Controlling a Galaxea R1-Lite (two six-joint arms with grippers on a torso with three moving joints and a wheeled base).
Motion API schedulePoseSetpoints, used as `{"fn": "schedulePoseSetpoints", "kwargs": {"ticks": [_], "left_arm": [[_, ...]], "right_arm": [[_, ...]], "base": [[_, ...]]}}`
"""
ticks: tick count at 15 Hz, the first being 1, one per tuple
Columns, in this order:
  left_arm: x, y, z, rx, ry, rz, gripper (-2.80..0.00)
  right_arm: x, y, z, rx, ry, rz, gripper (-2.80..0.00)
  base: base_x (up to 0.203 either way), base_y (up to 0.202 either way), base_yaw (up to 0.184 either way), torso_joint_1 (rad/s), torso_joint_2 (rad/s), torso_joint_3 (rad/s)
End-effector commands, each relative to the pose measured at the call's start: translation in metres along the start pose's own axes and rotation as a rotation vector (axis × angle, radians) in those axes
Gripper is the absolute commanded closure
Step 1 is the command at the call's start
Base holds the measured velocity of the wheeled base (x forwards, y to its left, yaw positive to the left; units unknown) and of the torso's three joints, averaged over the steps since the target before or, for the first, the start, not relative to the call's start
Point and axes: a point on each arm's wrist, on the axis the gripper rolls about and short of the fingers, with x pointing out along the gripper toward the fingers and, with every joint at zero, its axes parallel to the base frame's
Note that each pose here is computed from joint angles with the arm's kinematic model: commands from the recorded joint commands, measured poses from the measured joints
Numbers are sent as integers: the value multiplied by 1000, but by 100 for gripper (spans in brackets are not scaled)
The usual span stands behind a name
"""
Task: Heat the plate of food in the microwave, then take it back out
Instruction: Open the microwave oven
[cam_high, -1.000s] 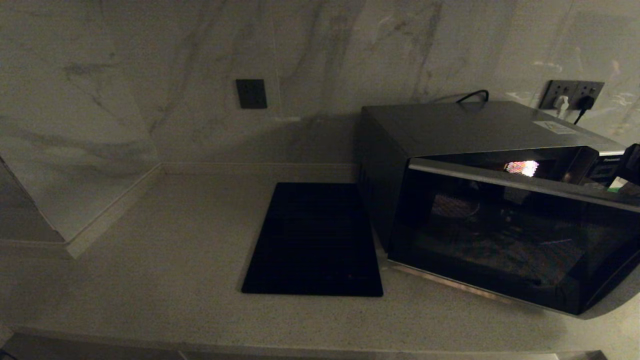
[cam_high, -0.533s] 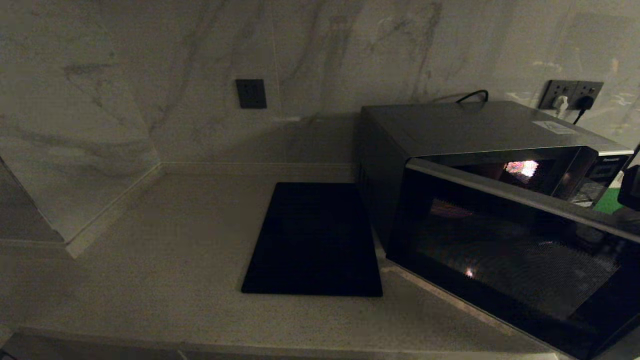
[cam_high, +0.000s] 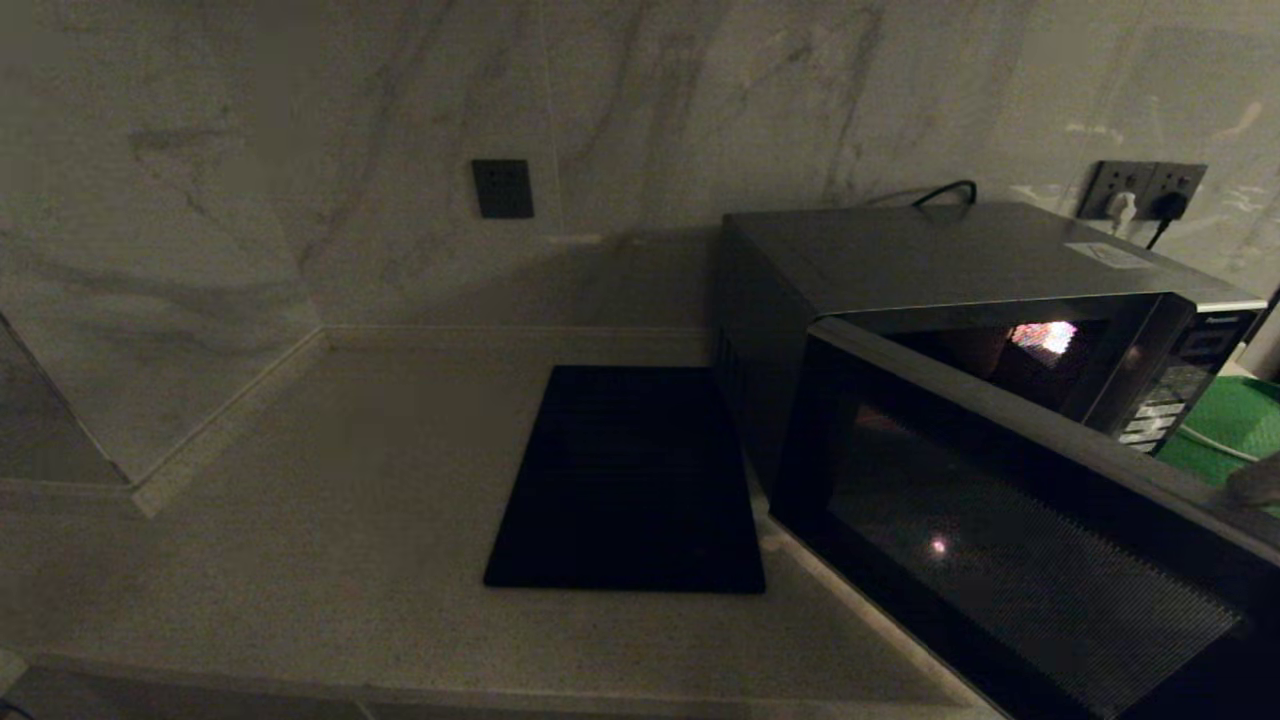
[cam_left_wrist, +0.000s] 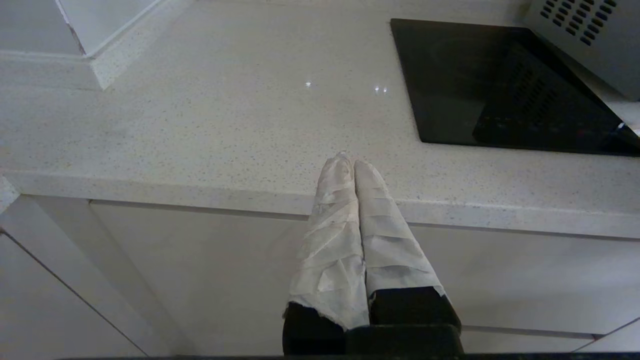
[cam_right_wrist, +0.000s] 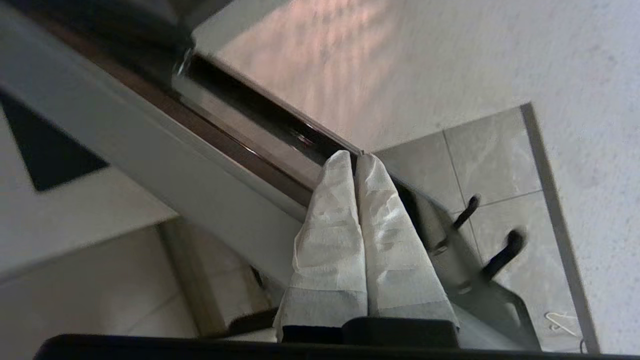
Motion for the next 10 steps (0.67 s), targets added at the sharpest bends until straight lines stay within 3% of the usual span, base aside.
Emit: {"fn": "schedulePoseSetpoints", "kwargs": {"ticks": [1, 10], "left_arm": [[0, 0, 0, -1, 0, 1, 0], [0, 0, 0, -1, 0, 1, 0]], "right_arm": [[-10, -1, -8, -16, 1, 24, 0], [-18, -5, -23, -59, 68, 32, 0]], "base": [[0, 0, 0, 0, 0, 0], [0, 0, 0, 0, 0, 0]]}}
